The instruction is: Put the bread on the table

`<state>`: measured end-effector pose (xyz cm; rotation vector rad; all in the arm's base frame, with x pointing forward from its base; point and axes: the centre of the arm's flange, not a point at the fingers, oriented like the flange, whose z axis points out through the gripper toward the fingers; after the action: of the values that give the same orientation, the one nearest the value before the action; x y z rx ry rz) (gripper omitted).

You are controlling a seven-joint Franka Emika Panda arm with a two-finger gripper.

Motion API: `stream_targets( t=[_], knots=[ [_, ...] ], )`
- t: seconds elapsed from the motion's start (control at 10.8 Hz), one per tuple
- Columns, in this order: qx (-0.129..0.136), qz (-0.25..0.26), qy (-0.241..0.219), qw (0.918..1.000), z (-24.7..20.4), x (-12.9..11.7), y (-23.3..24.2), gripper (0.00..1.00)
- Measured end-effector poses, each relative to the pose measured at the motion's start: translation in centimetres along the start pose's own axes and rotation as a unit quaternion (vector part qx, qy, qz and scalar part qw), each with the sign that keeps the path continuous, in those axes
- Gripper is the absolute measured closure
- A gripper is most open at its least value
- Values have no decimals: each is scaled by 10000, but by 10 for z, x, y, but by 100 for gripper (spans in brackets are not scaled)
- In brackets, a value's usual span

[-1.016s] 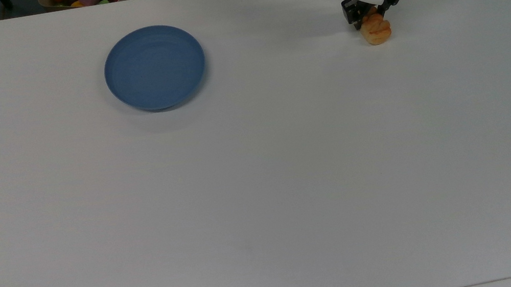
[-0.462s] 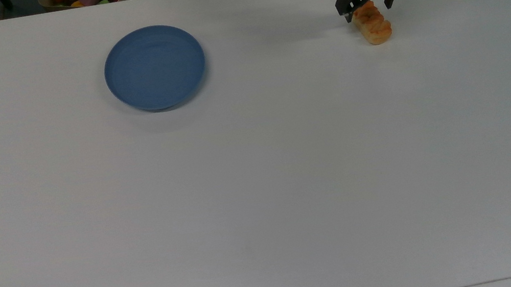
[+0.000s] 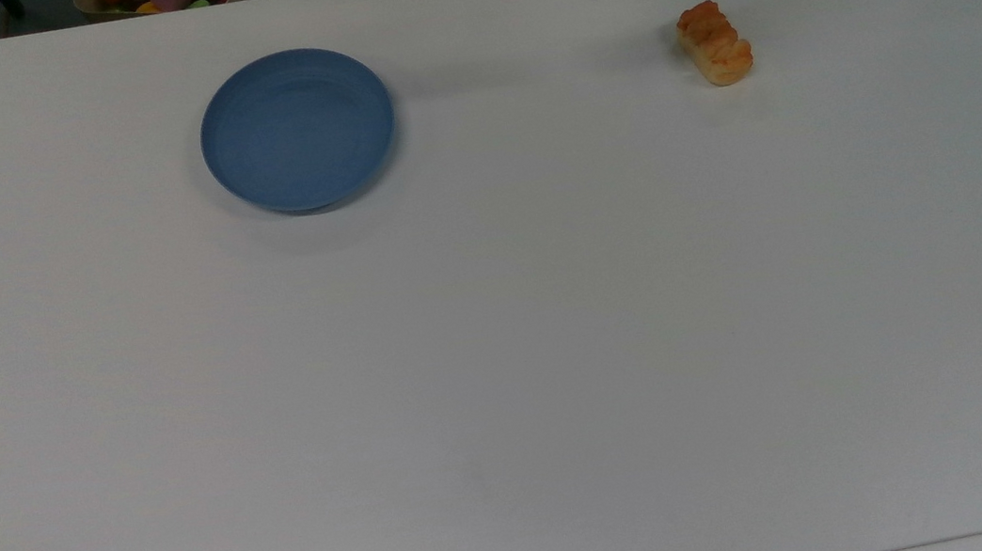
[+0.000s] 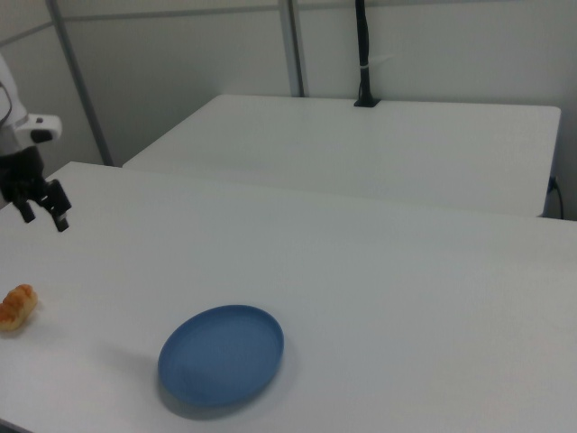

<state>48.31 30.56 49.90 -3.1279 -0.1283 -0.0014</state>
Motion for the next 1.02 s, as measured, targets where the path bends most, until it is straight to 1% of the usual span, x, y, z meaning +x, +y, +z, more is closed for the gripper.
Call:
stream_targets(
  t=[0.18,0.37,0.55,0.83,0.92,1.02],
  knots=[
    [10,437,127,9990,-34,12,50,0],
    [-6,639,111,9979,-52,22,95,0],
    [29,802,221,9965,-66,31,140,0],
    [69,750,330,9966,-80,37,203,0],
    [109,674,346,9971,-82,37,218,0],
    [168,496,362,9980,-84,37,229,0]
  ],
)
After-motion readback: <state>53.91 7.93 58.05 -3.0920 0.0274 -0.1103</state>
